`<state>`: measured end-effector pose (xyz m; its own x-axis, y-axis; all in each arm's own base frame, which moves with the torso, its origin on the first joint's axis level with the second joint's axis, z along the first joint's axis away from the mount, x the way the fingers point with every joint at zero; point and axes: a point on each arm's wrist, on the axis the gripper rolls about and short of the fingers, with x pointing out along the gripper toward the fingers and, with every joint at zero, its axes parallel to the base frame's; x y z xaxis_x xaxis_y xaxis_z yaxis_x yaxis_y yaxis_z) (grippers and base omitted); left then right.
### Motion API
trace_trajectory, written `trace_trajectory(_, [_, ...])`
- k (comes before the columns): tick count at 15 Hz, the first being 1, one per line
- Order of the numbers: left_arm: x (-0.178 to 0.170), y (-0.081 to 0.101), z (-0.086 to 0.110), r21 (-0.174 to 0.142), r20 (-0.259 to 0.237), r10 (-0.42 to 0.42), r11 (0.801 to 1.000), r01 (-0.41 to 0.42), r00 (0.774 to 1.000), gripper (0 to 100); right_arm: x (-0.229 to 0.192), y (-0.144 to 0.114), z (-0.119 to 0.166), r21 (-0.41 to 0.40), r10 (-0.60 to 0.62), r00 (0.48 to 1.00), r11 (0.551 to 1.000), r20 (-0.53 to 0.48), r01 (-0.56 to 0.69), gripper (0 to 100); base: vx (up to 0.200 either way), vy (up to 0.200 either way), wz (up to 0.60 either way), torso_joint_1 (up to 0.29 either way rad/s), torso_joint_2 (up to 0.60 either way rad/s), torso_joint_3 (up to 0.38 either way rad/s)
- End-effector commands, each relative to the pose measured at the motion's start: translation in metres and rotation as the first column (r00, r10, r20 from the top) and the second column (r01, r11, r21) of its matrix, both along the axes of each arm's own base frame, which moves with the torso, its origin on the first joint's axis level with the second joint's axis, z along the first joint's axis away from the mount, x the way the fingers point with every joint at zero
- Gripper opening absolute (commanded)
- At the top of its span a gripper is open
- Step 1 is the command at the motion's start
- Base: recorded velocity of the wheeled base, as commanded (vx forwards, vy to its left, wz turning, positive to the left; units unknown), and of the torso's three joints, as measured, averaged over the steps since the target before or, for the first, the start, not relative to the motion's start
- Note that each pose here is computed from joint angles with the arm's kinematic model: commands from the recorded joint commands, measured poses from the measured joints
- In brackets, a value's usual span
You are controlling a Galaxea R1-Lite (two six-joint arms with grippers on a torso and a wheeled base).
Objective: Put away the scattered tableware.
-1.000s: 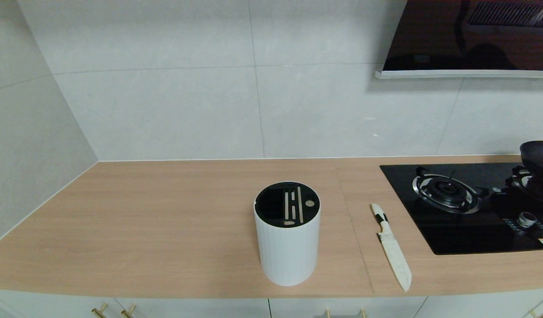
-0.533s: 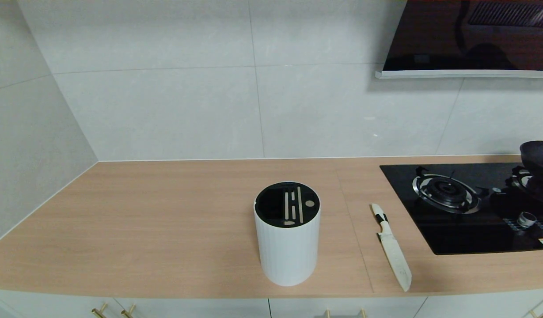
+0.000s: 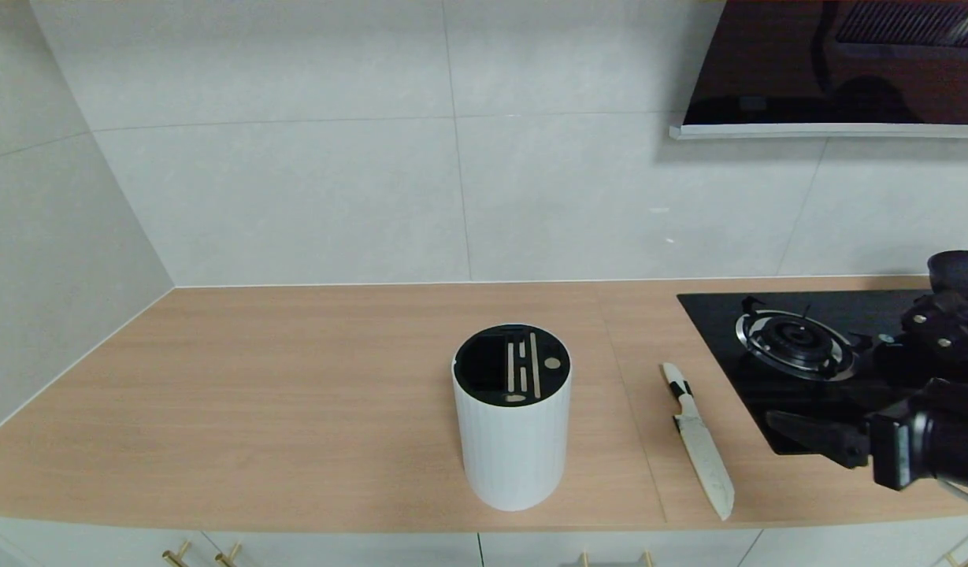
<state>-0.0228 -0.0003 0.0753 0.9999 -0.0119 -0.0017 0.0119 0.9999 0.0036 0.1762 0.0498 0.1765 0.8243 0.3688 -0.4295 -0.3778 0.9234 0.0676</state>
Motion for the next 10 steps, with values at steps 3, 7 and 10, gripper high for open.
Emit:
trace_trajectory(3, [0.000,0.000,0.000,-0.001,0.000,0.000,1.000,0.000,1.000,100,0.081,0.023,-0.051,-0.086,-0.061,0.989,0.995,-0.138,0.049,100,0.000,0.000,0.00,0.000,0.00,0.000])
trace_trajectory(7, [0.000,0.000,0.000,-0.001,0.000,0.001,1.000,-0.001,1.000,100,0.102,0.028,-0.079,-0.113,-0.089,0.981,0.991,-0.172,0.071,100,0.000,0.000,0.00,0.000,0.00,0.000])
trace_trajectory(10, [0.000,0.000,0.000,-0.001,0.000,0.003,1.000,-0.003,1.000,100,0.114,0.030,-0.102,-0.149,-0.126,0.972,0.984,-0.197,0.098,100,0.000,0.000,0.00,0.000,0.00,0.000])
